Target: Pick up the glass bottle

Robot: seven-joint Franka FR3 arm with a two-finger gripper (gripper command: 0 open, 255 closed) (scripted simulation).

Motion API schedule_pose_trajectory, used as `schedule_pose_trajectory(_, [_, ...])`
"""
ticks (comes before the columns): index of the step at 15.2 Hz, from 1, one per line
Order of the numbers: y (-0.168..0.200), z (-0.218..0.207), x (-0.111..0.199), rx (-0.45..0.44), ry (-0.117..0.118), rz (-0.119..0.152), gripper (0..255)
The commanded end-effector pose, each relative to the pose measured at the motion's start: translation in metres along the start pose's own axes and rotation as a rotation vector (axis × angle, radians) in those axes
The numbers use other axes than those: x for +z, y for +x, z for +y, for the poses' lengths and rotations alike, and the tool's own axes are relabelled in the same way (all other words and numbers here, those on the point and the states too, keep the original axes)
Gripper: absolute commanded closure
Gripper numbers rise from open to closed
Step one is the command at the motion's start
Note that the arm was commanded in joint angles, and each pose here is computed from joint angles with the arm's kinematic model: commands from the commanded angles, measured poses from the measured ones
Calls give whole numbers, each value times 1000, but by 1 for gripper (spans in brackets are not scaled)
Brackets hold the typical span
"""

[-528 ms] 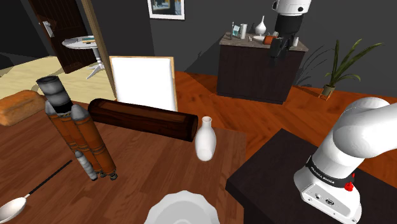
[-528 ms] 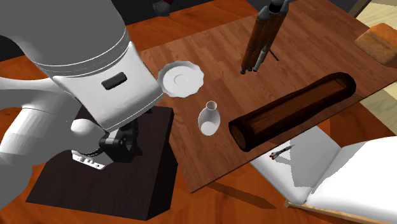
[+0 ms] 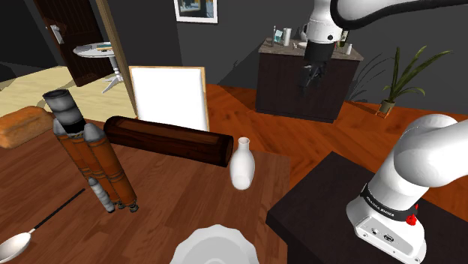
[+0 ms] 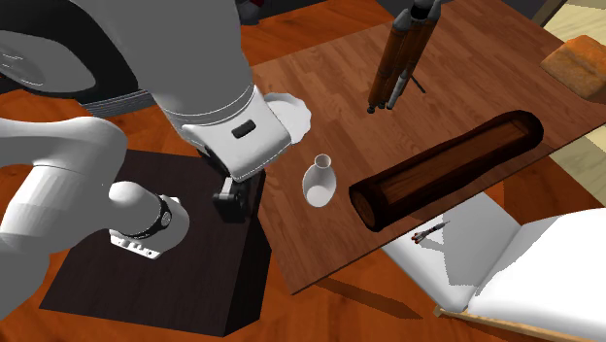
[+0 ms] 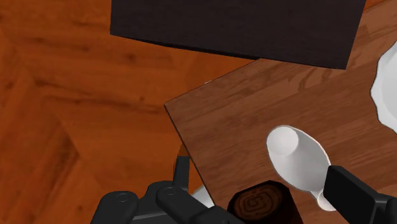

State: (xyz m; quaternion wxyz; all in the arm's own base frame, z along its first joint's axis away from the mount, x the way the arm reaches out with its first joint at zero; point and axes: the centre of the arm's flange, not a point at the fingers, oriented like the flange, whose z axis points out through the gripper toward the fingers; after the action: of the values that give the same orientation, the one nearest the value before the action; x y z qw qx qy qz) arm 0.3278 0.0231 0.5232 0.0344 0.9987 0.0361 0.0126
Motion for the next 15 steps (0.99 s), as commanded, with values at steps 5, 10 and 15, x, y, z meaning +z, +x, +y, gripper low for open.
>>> schedule_pose_trajectory(5, [25, -50, 53, 18, 20, 29, 0])
schedule_pose_trajectory(10, [47, -91, 96, 31, 36, 51, 0])
schedule_pose_trajectory(15, [71, -132, 138, 45, 52, 73, 0])
